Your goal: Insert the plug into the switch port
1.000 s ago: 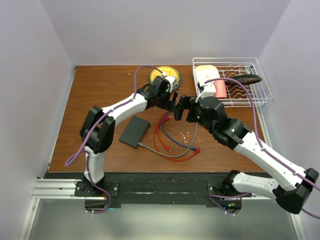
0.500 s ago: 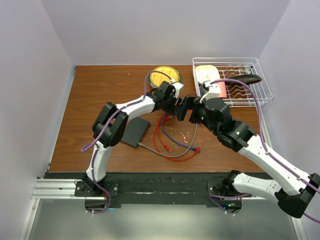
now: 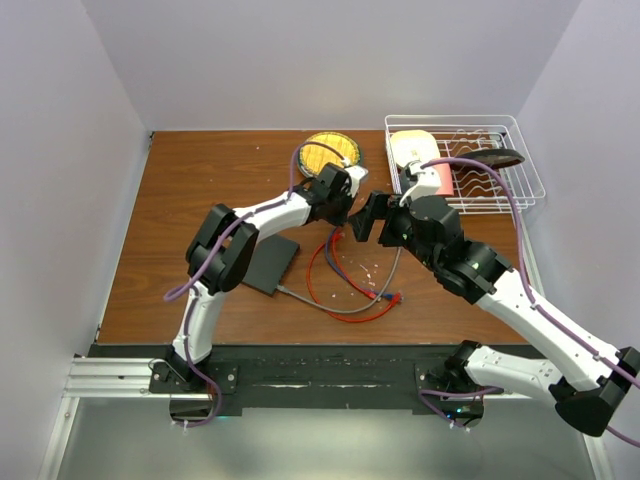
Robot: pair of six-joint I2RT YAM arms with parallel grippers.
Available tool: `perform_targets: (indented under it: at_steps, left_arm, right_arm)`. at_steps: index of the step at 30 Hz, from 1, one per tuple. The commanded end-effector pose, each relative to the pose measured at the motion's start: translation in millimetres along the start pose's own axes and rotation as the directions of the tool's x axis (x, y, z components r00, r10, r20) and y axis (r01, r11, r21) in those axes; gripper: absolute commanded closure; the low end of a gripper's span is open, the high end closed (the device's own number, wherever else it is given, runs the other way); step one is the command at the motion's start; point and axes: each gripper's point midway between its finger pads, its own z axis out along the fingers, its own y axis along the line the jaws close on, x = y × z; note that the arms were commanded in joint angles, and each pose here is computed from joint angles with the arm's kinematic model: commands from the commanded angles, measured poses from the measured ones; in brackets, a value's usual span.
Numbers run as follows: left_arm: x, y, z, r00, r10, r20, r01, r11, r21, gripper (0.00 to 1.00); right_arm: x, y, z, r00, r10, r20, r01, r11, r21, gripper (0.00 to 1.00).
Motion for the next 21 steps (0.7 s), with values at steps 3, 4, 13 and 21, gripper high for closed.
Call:
perform_targets:
  at_steps: [3,4,13,21]
  left_arm:
    - [-64.9,9.5,-54.5,0.985,-0.008,0.175,0.018,0.998,-0.057,1.00]
    - [-67.3,11.1,-59.6,0.983,-0.028,0.182,0.038,0.998,-0.054,1.00]
    - [-88.6,35.0,-127.6,0.937,-0.185,0.297,0.195,0.981,-0.001,1.00]
    - [-70.0,48.4,-180.9,0.880,-0.286,0.379,0.317,0.948,-0.019,1.00]
  right_arm:
    - [3.6,1.5,4.8,1.000,-0.002,-0.012,0.002,1.000,-0.013,0.02]
    - [4.0,2.1,6.7,1.000,-0.005,-0.014,0.004,1.000,-0.016,0.01]
    - [-5.5,12.6,23.2,0.999,0.032,-0.010,-0.033,0.997,-0.069,0.02]
    - [-17.6,46.4,55.6,0.989,0.139,-0.053,-0.149,0.943,-0.298,0.01]
